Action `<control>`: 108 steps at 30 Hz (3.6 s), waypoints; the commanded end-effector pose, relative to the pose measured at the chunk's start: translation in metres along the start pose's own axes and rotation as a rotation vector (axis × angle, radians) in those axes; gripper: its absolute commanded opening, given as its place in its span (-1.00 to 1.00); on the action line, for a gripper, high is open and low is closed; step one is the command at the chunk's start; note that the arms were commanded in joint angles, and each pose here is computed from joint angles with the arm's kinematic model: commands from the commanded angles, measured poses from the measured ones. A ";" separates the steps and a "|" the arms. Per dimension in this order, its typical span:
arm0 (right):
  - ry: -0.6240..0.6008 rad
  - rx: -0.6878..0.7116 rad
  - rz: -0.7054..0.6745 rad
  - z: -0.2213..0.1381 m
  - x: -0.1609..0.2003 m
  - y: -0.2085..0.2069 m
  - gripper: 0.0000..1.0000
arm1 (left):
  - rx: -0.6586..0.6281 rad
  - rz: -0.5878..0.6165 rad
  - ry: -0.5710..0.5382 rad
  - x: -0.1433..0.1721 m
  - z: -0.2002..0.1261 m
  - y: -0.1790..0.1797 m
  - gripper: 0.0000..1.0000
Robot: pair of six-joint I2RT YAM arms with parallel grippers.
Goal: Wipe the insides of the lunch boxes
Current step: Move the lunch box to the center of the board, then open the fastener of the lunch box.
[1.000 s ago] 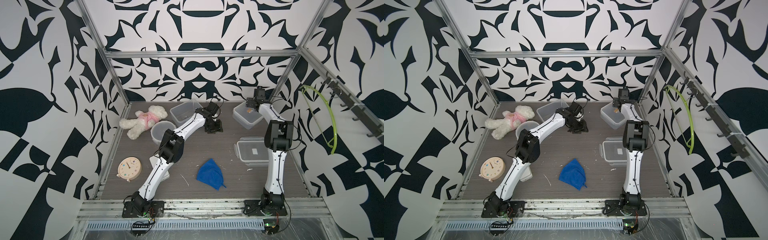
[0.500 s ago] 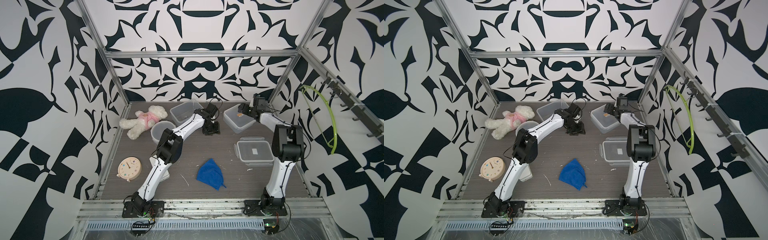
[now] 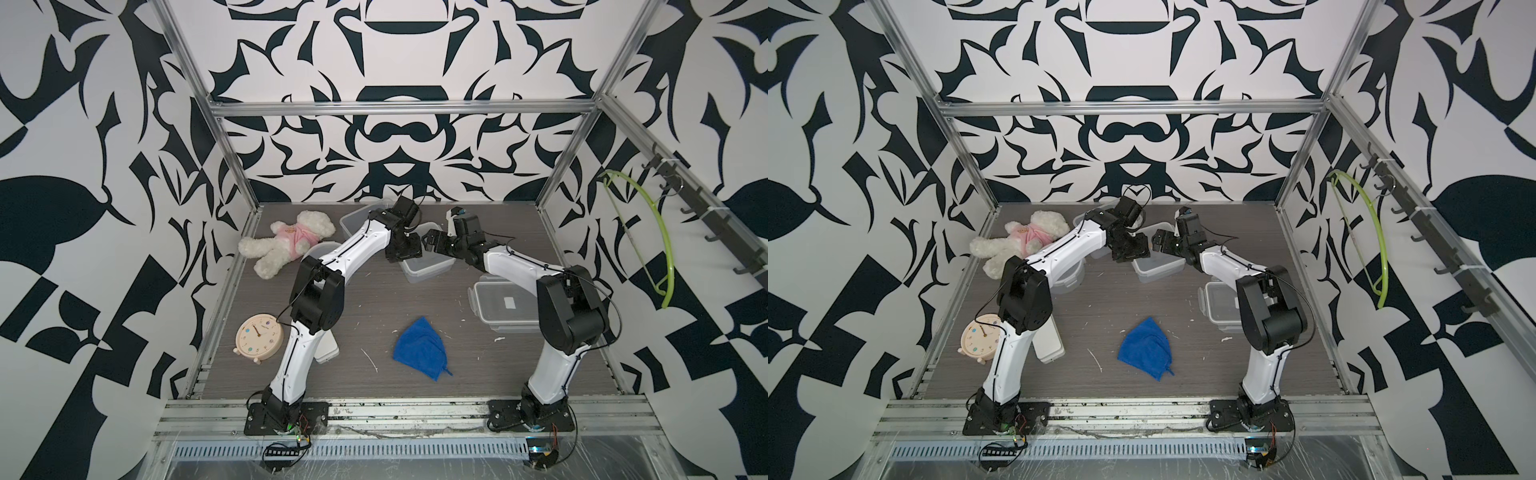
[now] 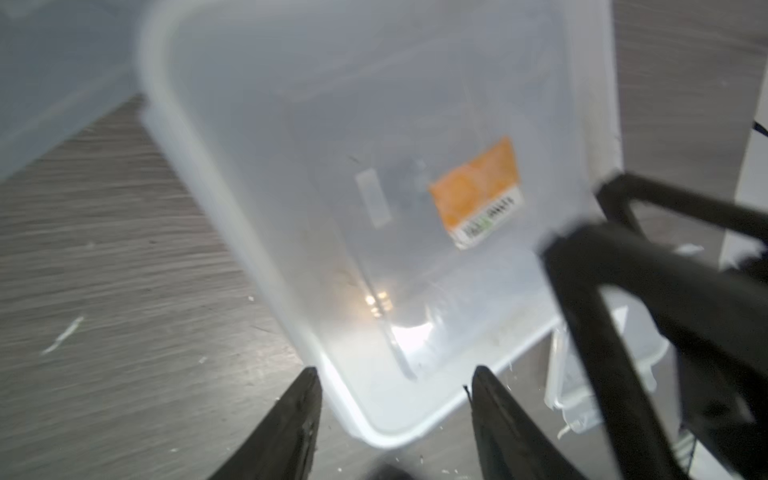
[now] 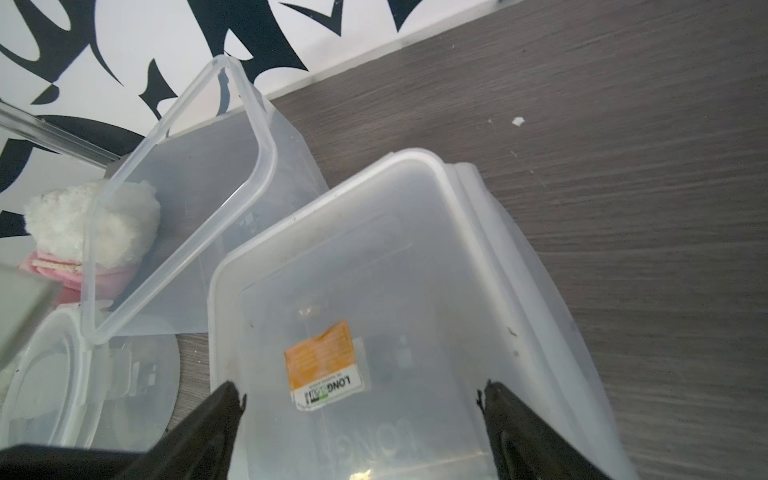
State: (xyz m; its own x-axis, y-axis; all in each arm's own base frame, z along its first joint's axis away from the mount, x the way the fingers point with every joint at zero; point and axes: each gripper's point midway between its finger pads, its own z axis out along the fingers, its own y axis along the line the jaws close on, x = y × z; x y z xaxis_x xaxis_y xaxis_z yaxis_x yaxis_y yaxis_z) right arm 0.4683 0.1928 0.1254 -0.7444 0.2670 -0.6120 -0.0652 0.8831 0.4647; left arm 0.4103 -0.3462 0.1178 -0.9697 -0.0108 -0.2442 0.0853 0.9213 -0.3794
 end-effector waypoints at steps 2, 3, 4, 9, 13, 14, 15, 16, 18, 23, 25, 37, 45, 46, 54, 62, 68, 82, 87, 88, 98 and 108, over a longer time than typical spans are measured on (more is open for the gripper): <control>0.095 0.074 0.014 -0.029 0.023 -0.017 0.85 | -0.023 0.004 -0.012 0.002 -0.009 0.003 0.21; 0.079 0.084 -0.006 -0.036 0.017 -0.018 0.86 | -0.031 0.005 -0.019 -0.001 -0.013 0.004 0.20; 0.062 0.099 -0.023 -0.041 0.011 -0.022 0.87 | -0.039 0.006 -0.023 -0.002 -0.017 0.005 0.20; 0.047 0.110 -0.069 -0.036 -0.016 -0.034 0.85 | -0.086 -0.001 -0.094 -0.015 -0.052 0.023 0.19; 0.074 0.116 -0.119 -0.008 -0.030 -0.036 0.85 | -0.106 -0.091 -0.157 -0.035 -0.081 0.057 0.21; 0.080 0.111 -0.125 0.000 -0.032 -0.037 0.86 | -0.094 -0.106 -0.160 -0.038 -0.084 0.061 0.21; 0.094 0.097 -0.130 0.009 -0.033 -0.036 0.85 | -0.080 -0.116 -0.160 -0.039 -0.085 0.062 0.21; 0.109 0.082 -0.126 0.018 -0.032 -0.037 0.85 | -0.075 -0.115 -0.159 -0.038 -0.084 0.061 0.21; 0.140 0.029 -0.122 0.032 -0.027 -0.034 0.83 | -0.042 -0.115 -0.126 -0.033 -0.074 0.055 0.21; 0.188 -0.102 -0.055 0.038 0.001 -0.022 0.76 | -0.028 -0.107 -0.057 -0.023 -0.045 0.044 0.19; 0.189 -0.140 -0.020 0.030 0.011 -0.019 0.76 | -0.020 -0.102 -0.046 -0.023 -0.039 0.039 0.19; 0.143 -0.324 0.112 -0.006 0.025 -0.024 0.77 | 0.037 -0.052 -0.010 -0.010 -0.027 0.001 0.12; 0.062 -0.545 0.226 -0.016 0.002 -0.037 0.69 | 0.080 -0.065 0.065 0.023 -0.002 -0.010 0.04; 0.064 -0.558 0.226 -0.016 0.003 -0.036 0.69 | 0.073 -0.073 0.078 0.026 0.002 -0.007 0.02; 0.133 -0.600 0.264 -0.005 0.018 -0.029 0.61 | 0.053 -0.119 0.119 0.038 0.028 0.003 -0.02; 0.158 -0.647 0.283 -0.001 0.024 -0.015 0.17 | 0.040 -0.118 0.130 0.042 0.036 0.008 -0.03; 0.166 -0.484 0.233 -0.009 0.032 -0.028 -0.34 | 0.048 -0.117 0.154 0.047 0.049 0.010 -0.05; 0.250 -0.035 -0.020 -0.021 0.027 -0.042 -1.00 | 0.119 -0.088 0.145 0.035 0.044 -0.012 -0.05; 0.274 0.093 -0.132 -0.032 0.013 -0.050 -0.82 | 0.129 -0.034 0.066 0.018 0.003 -0.025 0.01; 0.263 0.110 -0.149 -0.035 0.010 -0.050 -0.76 | 0.129 -0.023 0.048 0.015 -0.006 -0.027 0.03; 0.125 0.309 -0.287 -0.083 -0.018 -0.047 0.23 | 0.108 0.028 -0.088 -0.013 -0.063 -0.018 0.11; 0.175 0.287 -0.368 -0.114 0.069 -0.002 -0.91 | 0.086 0.109 -0.179 -0.076 -0.055 -0.023 0.06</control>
State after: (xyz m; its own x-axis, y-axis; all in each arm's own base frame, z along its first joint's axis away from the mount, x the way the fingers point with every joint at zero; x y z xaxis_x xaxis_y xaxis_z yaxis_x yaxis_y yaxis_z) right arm 0.3637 0.1699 0.1732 -0.7733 -0.1356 -0.6194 -0.2176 0.9743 0.0584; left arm 0.4640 -0.3514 0.2272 -0.8775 -0.0529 -0.4767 0.2137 0.8466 -0.4875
